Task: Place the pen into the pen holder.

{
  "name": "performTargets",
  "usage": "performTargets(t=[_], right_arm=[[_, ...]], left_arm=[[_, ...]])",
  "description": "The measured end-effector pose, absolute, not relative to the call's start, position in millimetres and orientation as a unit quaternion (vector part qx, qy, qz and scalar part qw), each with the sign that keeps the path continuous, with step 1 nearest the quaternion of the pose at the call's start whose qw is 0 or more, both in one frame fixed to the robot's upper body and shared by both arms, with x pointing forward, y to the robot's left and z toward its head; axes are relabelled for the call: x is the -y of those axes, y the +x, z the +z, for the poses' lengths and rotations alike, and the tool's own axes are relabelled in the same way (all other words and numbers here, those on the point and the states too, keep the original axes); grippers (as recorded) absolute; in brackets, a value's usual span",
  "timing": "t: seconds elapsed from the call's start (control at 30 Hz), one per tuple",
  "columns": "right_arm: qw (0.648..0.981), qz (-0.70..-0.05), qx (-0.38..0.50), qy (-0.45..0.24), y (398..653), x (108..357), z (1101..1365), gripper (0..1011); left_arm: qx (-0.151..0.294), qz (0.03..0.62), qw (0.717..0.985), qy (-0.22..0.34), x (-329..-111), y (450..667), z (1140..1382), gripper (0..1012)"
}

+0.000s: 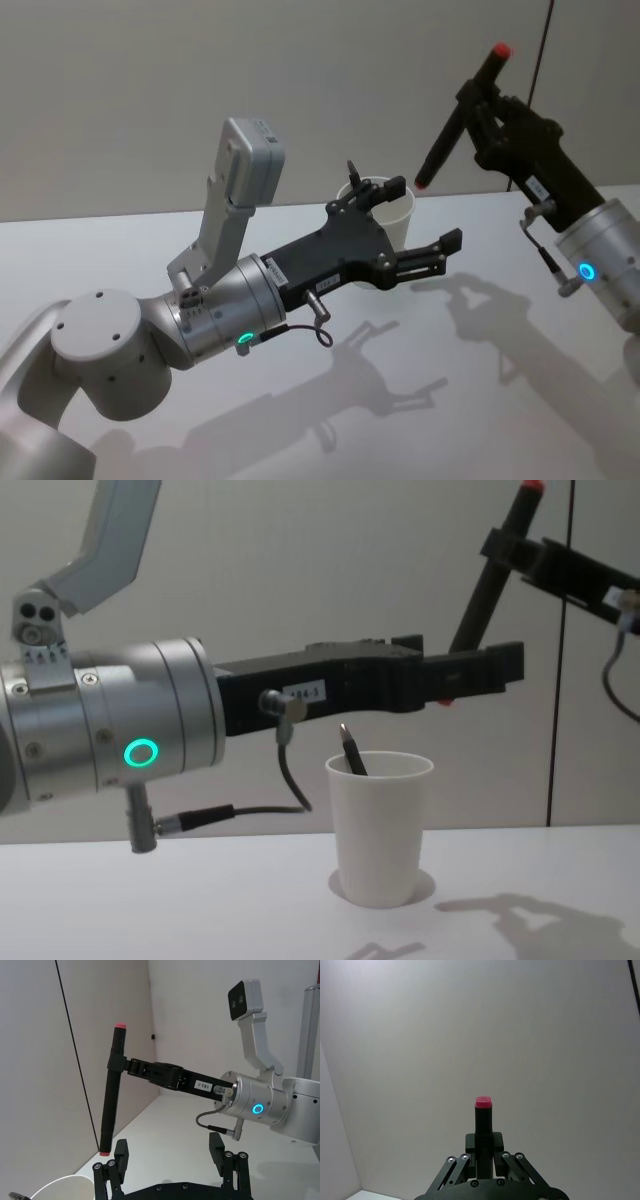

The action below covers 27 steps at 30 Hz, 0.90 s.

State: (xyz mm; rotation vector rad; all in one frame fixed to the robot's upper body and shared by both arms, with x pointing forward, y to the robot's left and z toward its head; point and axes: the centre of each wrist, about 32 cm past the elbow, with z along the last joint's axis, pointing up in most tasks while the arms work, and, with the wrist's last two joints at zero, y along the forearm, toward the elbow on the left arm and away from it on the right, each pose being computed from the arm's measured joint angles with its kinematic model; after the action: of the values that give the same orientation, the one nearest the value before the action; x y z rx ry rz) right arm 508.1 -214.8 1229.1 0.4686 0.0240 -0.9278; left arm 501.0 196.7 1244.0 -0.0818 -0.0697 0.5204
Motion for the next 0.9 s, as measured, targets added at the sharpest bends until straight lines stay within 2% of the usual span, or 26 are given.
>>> performTargets(t=[0.9], right_arm=[[0.871, -0.458, 0.034, 0.175, 532.9, 192.2, 1223.3, 184]], left_arm=[[0.034, 0.257, 0.965, -0.040, -196.7, 501.0, 1244.0, 1001]])
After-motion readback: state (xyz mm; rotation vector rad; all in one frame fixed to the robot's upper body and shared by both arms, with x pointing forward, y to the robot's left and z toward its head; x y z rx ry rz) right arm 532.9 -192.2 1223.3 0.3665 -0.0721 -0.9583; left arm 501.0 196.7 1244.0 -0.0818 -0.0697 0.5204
